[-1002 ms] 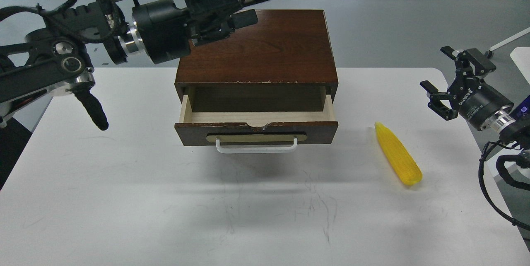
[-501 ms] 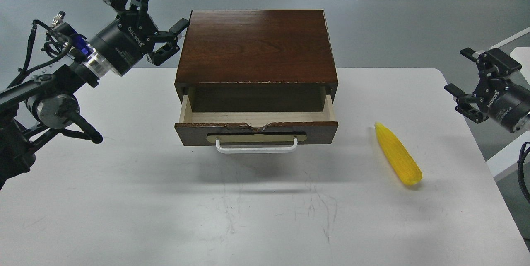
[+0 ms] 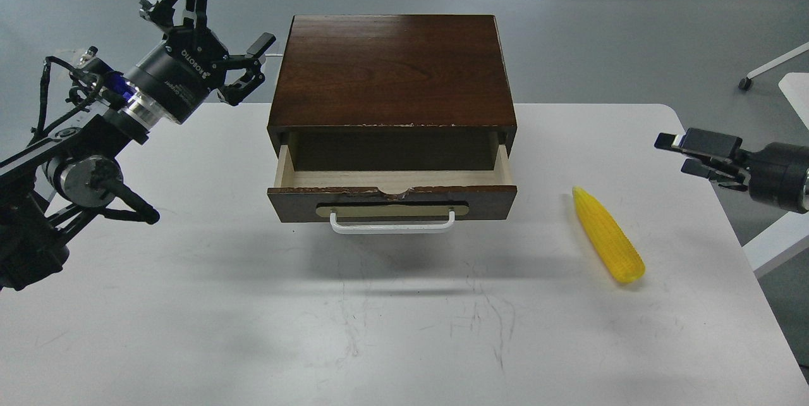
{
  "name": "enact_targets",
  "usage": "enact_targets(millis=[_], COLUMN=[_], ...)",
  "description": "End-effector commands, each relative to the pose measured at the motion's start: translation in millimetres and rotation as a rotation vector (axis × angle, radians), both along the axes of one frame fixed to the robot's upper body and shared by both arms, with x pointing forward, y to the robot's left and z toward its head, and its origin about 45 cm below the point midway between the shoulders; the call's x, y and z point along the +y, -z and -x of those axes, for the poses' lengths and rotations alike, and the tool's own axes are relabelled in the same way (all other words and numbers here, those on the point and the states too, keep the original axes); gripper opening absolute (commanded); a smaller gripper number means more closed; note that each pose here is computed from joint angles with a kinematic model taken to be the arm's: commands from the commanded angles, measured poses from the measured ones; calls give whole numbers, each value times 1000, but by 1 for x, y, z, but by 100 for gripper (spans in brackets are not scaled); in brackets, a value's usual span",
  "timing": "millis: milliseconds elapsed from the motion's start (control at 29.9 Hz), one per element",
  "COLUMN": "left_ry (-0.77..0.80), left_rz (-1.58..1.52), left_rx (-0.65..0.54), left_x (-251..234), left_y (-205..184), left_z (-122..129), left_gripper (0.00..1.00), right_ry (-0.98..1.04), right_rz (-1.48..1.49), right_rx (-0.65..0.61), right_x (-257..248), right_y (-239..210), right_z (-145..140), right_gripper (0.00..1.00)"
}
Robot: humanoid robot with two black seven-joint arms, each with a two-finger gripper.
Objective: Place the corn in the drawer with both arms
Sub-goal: 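Lower the right gripper onto the yellow corn cob and grasp it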
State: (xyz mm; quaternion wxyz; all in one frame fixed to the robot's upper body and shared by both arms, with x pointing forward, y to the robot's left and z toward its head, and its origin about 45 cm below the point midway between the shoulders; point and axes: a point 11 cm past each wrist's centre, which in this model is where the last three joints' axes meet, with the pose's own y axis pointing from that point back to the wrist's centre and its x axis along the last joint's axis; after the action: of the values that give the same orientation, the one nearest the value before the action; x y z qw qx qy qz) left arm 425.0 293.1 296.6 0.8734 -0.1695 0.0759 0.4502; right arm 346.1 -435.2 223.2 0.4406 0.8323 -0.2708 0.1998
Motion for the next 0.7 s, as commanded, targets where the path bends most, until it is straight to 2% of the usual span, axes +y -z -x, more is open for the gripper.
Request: enact_targets(millis=[0,334,668], left_ry=[1,1,2], left_rz=[-2,-6,-8], left_rx=[1,-2,-3], left_x=[0,1,2], left_y=[0,-1,-2], left_z=[1,1,2], left_gripper=[98,98,98], right_ry=[-103,-212,-270], right_rz=[135,215,209], right_rx=[20,51,102], right_x=[7,30,56], right_y=[24,55,85], right_z=[8,6,9], right_gripper=[100,100,90])
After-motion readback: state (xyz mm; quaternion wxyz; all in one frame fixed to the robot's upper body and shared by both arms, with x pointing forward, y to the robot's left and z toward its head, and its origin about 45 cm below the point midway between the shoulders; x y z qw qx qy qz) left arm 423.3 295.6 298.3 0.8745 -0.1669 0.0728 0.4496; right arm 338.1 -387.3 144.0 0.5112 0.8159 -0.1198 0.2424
